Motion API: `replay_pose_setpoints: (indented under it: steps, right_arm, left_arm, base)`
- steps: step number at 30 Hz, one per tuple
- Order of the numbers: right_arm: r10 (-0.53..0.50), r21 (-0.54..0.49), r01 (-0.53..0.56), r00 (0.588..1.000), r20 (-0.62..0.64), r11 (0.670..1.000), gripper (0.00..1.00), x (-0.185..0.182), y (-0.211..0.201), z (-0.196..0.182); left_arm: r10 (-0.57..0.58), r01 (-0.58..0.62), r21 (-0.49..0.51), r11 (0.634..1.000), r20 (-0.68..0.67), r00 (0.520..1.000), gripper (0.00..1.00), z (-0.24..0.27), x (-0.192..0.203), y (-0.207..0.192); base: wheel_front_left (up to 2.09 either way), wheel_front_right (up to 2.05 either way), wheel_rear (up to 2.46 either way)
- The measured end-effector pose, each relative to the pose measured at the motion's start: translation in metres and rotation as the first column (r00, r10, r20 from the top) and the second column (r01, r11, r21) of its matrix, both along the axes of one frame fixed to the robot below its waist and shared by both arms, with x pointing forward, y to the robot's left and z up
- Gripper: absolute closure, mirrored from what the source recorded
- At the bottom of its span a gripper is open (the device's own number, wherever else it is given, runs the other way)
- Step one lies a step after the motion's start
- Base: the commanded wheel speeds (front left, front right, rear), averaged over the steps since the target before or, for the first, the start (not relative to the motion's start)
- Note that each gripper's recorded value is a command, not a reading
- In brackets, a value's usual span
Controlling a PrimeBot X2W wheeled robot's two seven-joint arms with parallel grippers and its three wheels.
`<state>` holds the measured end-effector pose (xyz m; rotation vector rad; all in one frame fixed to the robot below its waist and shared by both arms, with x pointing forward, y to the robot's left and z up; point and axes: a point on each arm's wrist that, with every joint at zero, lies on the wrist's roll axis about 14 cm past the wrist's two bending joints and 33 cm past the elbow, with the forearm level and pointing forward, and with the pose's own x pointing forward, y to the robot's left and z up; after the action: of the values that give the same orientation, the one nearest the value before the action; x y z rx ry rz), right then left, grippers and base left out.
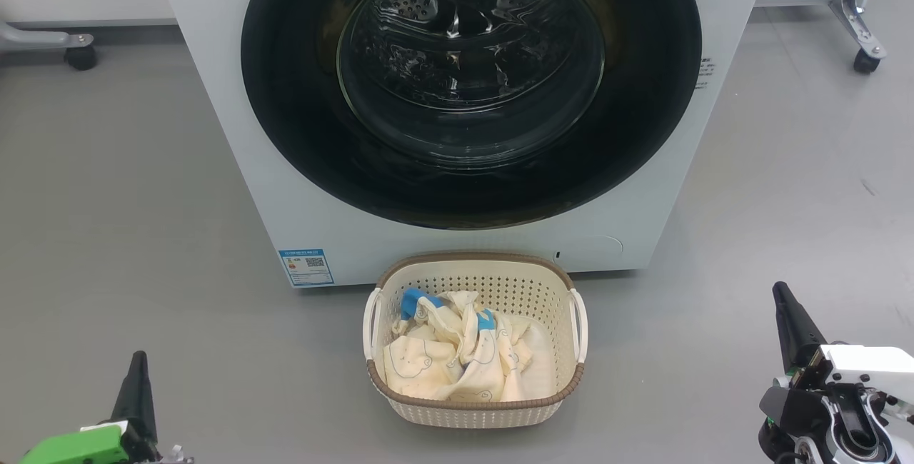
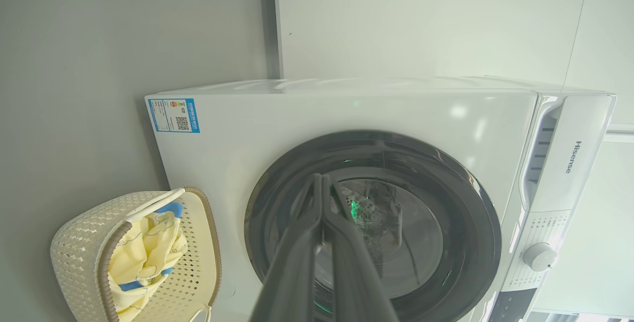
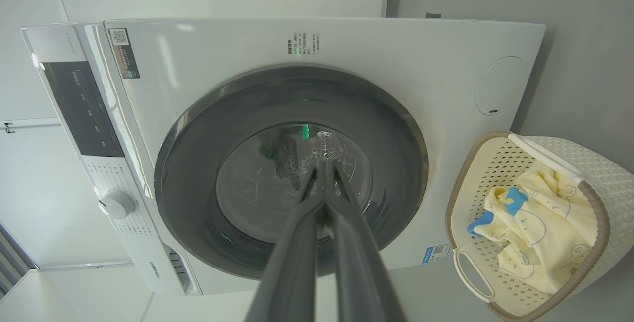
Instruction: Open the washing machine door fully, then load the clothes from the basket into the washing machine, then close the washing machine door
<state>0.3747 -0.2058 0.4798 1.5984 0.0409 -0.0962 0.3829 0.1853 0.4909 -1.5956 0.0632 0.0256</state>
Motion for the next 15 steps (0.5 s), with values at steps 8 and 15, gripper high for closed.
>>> replay_pose_setpoints:
  steps: [8,15]
  right_arm:
    - [-0.001,0.0,0.001,1.0,0.0,1.0,1.0,0.0,-0.0001,0.0]
    - [-0.001,0.0,0.001,1.0,0.0,1.0,1.0,0.0,-0.0001,0.0]
  left_arm:
    - [0.0,0.0,-0.001,1.0,0.0,1.0,1.0,-0.0001,0.0,-0.0001]
    - [0.001,-0.001,-0.002,1.0,0.0,1.0,1.0,-0.0001,0.0,0.0001]
  base:
    - [0.0,0.0,0.0]
    - [0.0,0.0,0.0]
